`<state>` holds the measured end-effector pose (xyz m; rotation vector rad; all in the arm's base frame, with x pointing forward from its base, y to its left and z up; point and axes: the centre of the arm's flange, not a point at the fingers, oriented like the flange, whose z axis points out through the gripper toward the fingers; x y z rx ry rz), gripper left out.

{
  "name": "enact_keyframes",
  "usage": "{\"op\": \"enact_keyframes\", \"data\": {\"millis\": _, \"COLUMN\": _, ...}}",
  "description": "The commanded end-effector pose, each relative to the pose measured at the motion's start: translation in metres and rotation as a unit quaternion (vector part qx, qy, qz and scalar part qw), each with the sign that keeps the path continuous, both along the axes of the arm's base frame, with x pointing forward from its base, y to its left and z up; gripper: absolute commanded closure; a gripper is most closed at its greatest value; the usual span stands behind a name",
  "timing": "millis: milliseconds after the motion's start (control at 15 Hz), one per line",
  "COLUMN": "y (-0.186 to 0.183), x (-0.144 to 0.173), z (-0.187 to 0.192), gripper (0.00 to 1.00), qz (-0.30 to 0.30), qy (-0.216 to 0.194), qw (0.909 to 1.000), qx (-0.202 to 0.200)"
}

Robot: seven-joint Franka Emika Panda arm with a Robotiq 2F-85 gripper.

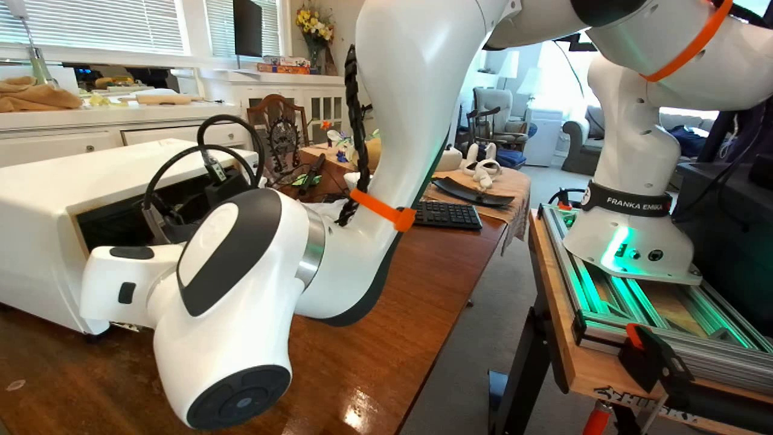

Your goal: Put the black pot inside the oven

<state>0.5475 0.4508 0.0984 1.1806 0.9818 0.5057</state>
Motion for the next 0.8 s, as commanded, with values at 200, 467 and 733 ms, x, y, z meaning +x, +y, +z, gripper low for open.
{"op": "enact_keyframes", "data": {"millis": 200, "y": -0.009, "x": -0.021, "z": -0.020, "gripper": 0.98, "qz": 0.031, "qy": -0.024, "qw": 0.9987, "qx": 0.033}}
{"op": "enact_keyframes", "data": {"millis": 467, "y": -0.011, "x": -0.036, "z": -0.024, "gripper": 0.98, "qz": 0.058, "qy": -0.033, "qw": 0.9963, "qx": 0.054}}
{"op": "enact_keyframes", "data": {"millis": 733, "y": -0.014, "x": -0.045, "z": -0.027, "gripper": 0.98, "qz": 0.104, "qy": -0.043, "qw": 0.9921, "qx": 0.055}}
